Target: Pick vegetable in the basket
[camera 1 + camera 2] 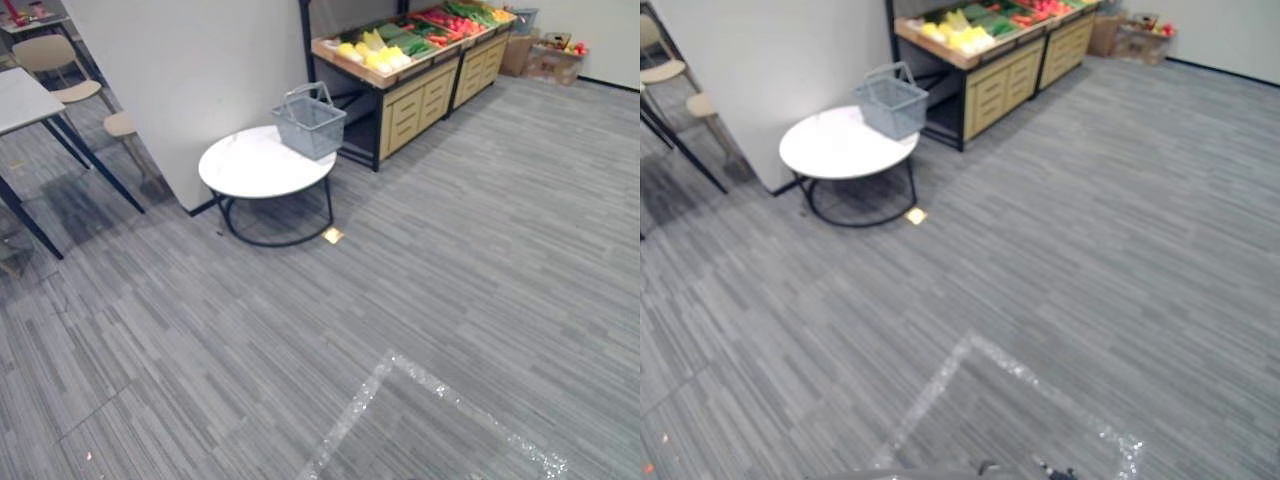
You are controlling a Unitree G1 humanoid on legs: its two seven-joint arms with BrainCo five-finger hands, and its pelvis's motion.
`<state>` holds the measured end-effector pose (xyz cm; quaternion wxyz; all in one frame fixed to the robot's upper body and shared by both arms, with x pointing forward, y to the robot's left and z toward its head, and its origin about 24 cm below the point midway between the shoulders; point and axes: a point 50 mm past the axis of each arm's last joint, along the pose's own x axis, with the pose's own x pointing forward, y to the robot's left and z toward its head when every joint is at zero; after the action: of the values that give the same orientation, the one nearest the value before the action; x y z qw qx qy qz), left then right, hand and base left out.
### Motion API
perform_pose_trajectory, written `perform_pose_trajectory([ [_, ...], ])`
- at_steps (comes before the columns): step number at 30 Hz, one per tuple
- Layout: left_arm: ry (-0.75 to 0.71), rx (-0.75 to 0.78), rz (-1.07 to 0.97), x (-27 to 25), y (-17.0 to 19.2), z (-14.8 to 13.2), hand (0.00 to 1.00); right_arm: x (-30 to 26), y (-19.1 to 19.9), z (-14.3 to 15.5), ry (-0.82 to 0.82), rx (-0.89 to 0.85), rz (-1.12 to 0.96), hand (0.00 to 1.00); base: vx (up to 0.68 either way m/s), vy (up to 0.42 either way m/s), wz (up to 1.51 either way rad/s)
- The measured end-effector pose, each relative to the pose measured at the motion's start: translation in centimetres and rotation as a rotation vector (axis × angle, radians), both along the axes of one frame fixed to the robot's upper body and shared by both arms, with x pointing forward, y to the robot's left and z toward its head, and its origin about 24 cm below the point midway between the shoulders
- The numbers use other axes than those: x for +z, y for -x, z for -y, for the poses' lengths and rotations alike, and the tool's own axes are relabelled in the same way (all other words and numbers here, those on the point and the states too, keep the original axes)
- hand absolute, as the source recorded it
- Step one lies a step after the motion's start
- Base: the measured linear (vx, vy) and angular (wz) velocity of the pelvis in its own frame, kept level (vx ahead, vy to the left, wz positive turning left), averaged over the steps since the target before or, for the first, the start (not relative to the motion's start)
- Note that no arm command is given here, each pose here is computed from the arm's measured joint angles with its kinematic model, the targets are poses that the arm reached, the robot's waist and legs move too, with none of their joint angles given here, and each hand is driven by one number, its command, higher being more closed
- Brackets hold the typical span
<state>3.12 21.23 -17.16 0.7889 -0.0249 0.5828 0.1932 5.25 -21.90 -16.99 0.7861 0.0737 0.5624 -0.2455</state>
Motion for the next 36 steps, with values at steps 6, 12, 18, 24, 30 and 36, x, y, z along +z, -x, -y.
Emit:
perform_pose_trajectory([
  [6,-0.008,-0.017,-0.004,0.0,0.0,0.1,0.0,0.0,0.2,0.0,-0.004,-0.022,0.004,0.0,-0.02,-0.014,-0.01],
  [12,-0.009,-0.019,-0.01,0.0,-0.1,0.0,0.0,0.0,0.2,0.0,-0.008,-0.027,0.003,0.0,0.07,-0.018,0.02],
  [18,-0.022,-0.03,-0.012,0.0,-0.3,-0.1,0.0,0.0,0.2,-0.1,-0.004,-0.033,0.001,0.0,0.03,-0.035,-0.02],
  [24,-0.025,-0.038,-0.011,0.0,-0.5,-0.2,0.0,0.0,0.2,0.0,-0.009,-0.048,0.006,0.0,-0.03,-0.033,-0.05],
  [30,-0.055,-0.036,0.021,0.3,-2.1,-0.6,0.0,0.1,-0.9,0.1,-0.013,-0.072,0.041,0.0,-0.03,-0.04,-0.13],
  [36,-0.055,0.137,0.059,0.5,-2.1,-1.3,0.0,0.1,0.2,0.5,-0.004,-0.079,0.01,0.0,0.07,-0.125,0.07],
])
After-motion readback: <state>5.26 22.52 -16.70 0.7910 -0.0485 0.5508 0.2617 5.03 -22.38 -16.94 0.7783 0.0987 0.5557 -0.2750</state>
